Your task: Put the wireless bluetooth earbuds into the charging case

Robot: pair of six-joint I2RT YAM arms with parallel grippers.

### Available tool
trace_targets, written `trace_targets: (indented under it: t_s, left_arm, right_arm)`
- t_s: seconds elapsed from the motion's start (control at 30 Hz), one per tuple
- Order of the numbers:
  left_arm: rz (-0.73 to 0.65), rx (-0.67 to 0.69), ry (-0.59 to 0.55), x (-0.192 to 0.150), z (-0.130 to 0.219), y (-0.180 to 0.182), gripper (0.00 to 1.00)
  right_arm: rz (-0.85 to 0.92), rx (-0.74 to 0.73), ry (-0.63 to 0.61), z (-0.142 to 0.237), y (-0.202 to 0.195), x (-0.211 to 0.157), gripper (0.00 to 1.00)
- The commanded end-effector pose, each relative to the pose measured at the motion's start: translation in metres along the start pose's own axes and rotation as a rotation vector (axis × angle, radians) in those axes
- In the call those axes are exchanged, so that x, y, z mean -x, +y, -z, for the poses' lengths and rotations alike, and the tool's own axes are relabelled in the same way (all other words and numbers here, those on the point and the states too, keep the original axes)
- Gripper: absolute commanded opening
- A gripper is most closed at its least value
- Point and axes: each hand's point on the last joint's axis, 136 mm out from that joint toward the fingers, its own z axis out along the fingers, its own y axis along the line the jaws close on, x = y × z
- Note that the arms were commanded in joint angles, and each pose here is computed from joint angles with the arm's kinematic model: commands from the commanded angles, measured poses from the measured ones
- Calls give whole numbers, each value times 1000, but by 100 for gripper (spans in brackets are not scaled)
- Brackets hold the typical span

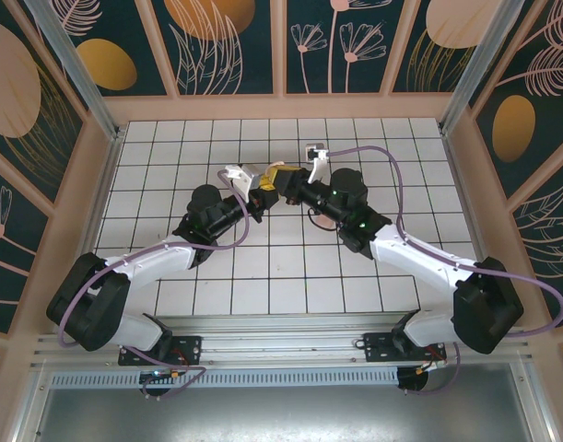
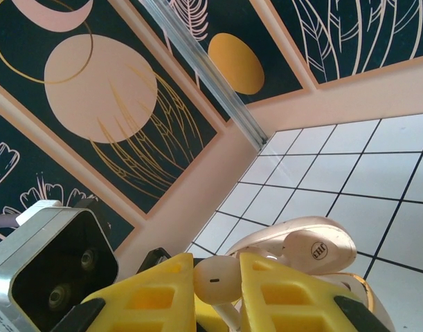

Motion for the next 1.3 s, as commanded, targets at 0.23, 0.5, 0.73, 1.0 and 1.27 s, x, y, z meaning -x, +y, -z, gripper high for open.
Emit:
trace_targets:
  t_s: [0.23,0.5,0.73,1.0,1.27]
  left_arm:
    - [-89,-58,-167,59,7,-20,14]
    - [-118,-88,-205,67,11,-27,14]
    - [-147,-101,-226,71,15,-32,14]
    - [-153,-100,-243,76,16,-33,14]
    - [-182,-99,-261,81,20,-35,14]
  right_arm:
    - [-27,-125,84,2,-29,-36,19]
    - [-50,-202,60,10,-44,-37,18]
    - [-65,-213,33,9,-46,-34,18]
    - [-33,-200,65,1,-38,-41,18]
    - [-52,-342,42,14,-60,-41,18]
